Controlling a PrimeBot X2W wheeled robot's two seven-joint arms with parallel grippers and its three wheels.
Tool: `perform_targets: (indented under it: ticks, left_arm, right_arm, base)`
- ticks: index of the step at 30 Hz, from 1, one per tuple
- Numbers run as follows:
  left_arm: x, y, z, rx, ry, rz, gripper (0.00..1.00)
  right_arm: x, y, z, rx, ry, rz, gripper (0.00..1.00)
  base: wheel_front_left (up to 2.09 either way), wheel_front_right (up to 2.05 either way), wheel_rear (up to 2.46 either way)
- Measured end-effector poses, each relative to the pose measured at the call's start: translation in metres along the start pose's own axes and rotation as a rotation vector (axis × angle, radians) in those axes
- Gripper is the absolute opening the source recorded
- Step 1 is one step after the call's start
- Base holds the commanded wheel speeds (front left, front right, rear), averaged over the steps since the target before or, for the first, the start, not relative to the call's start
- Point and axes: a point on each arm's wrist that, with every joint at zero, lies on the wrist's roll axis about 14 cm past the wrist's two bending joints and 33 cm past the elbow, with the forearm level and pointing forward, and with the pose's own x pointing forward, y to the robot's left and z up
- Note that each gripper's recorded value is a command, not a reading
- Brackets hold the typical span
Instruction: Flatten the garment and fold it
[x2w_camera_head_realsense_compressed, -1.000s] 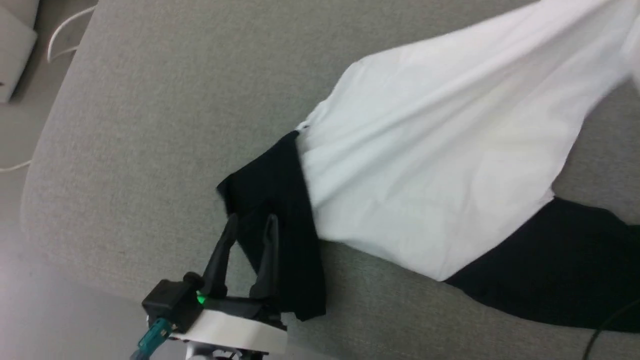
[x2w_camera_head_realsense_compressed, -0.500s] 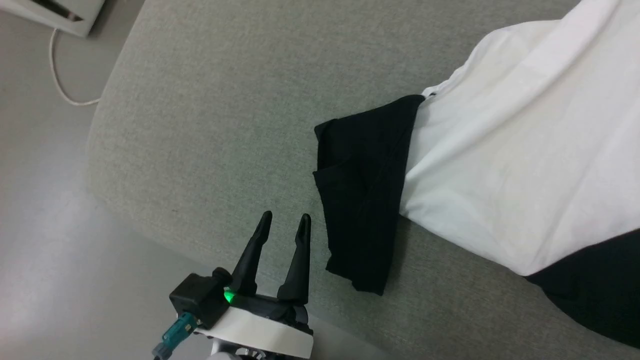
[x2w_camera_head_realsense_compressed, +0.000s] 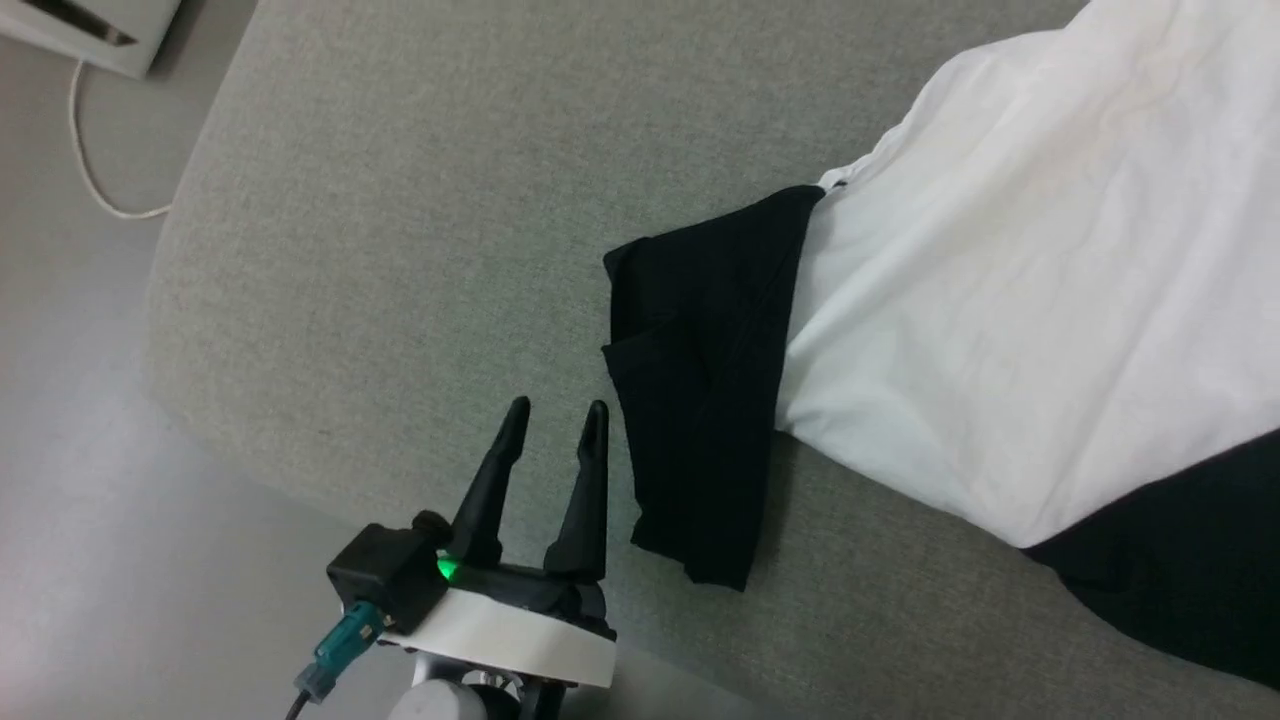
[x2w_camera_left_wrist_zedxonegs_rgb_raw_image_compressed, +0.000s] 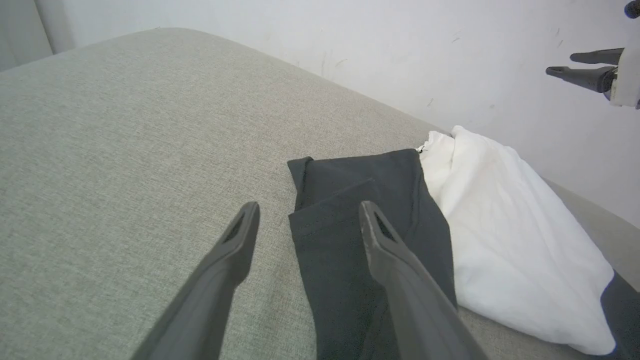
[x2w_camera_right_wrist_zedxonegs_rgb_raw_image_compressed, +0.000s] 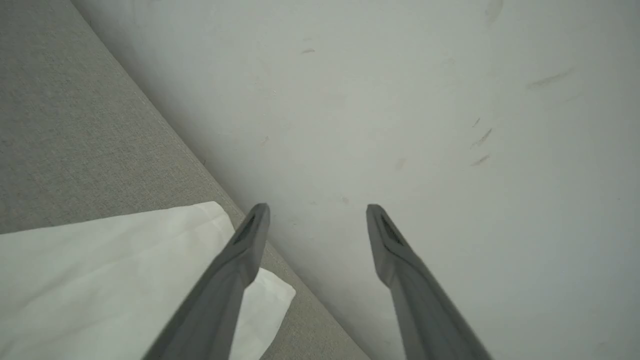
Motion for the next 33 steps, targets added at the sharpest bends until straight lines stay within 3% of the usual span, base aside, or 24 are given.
perform_targets:
  ticks: [10, 17, 23, 30, 33]
  left_arm:
    - [-0.007, -0.008, 0.014, -0.010, -0.052, -0.037, 1.00]
    - [-0.012, -0.016, 0.020, -0.015, -0.074, -0.067, 1.00]
    - [-0.016, -0.028, 0.020, -0.035, -0.077, -0.109, 1.00]
    - [-0.019, -0.046, 0.023, -0.053, -0.088, -0.171, 1.00]
    - [-0.019, -0.051, 0.023, -0.052, -0.089, -0.190, 1.00]
  right_arm:
    - [-0.062, 0.030, 0.008, 0.334, 0.043, 0.129, 1.00]
    - [-0.136, 0.054, -0.035, 0.452, 0.202, 0.209, 1.00]
    - [-0.212, 0.042, -0.068, 0.485, 0.257, 0.106, 1.00]
    - [-0.280, 0.084, -0.085, 0.622, 0.228, 0.047, 1.00]
    - [-0.290, 0.105, -0.084, 0.604, 0.189, 0.060, 1.00]
  base:
    - [0.00, 0.00, 0.00]
    - [0.00, 0.00, 0.00]
    - [0.00, 0.00, 0.00]
    - [0.00, 0.00, 0.00]
    - [0.00, 0.00, 0.00]
